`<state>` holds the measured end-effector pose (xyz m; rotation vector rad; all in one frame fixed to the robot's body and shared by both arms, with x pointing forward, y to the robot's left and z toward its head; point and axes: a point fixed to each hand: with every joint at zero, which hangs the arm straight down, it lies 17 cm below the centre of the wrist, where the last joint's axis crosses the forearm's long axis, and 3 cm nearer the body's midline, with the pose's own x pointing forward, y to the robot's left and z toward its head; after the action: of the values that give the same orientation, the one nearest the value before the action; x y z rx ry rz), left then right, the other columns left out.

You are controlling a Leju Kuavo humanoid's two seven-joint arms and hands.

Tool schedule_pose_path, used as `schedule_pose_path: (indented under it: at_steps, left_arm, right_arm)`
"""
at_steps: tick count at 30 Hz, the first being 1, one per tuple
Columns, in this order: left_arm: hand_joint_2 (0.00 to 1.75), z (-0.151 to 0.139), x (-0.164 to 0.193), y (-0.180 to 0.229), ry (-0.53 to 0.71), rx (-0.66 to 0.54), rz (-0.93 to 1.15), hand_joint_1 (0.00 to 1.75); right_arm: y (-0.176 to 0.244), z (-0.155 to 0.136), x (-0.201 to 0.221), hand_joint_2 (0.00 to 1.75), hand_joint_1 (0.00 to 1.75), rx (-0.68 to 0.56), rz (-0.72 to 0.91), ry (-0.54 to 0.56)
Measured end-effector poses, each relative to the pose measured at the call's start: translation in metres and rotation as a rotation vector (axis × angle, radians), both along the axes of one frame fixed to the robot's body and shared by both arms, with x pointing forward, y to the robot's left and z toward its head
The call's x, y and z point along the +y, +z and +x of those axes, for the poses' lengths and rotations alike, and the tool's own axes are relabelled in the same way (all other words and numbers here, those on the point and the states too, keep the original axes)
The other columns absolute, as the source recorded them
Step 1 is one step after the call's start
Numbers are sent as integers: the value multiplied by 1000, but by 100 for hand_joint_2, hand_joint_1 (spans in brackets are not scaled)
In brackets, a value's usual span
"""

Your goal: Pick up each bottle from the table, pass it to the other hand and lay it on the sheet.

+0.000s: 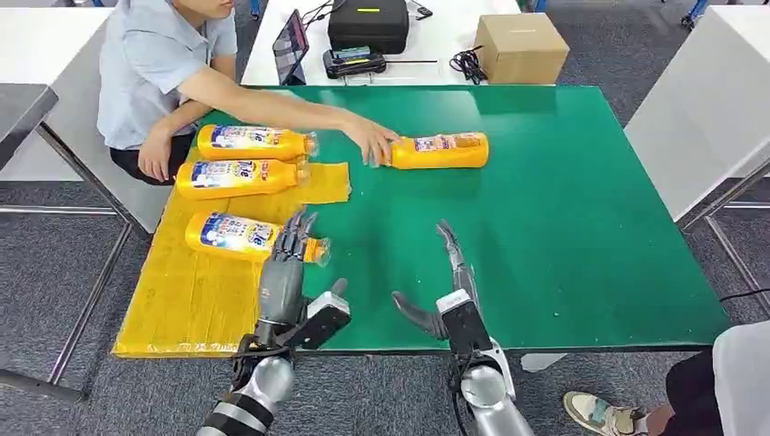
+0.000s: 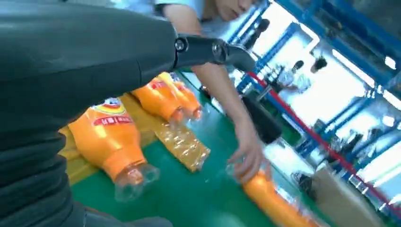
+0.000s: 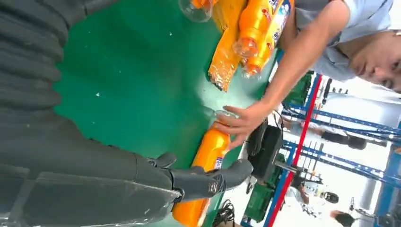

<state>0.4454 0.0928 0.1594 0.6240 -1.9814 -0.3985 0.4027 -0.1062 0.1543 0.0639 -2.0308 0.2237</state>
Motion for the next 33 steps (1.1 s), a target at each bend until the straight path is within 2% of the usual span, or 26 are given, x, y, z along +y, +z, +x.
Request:
schedule_pose_path:
  at_steps: [1, 3, 6, 11, 17, 21, 25, 33]
  left_arm:
    - [175, 0, 4, -3, 8, 18, -45, 0]
    - [175, 0, 8, -9, 19, 53, -127, 0]
    - [175, -6, 1, -8, 3, 51, -132, 0]
    - [175, -9, -6, -5, -17, 47, -145, 0]
    - [175, -9, -16, -12, -85, 117, -330, 0]
    - [175, -12, -25, -12, -124, 142, -421, 0]
    - [175, -19, -36, -6, -159, 124, -456, 0]
    - [175, -33, -62, 3, -240, 117, -474, 0]
  right_arm:
    - [1, 1, -2, 175, 0, 4, 5, -9]
    - [-1, 3, -12, 175, 0, 22, -2, -62]
    - [-5, 5, -23, 175, 0, 44, -24, -138]
    - [-1, 6, -28, 175, 0, 44, -20, -156]
    - [9, 4, -43, 175, 0, 19, 44, -179]
    - [21, -2, -69, 175, 0, -120, -169, -335]
    - [19, -10, -82, 175, 0, -211, -407, -437]
    - [0, -17, -91, 175, 0, -265, -697, -479]
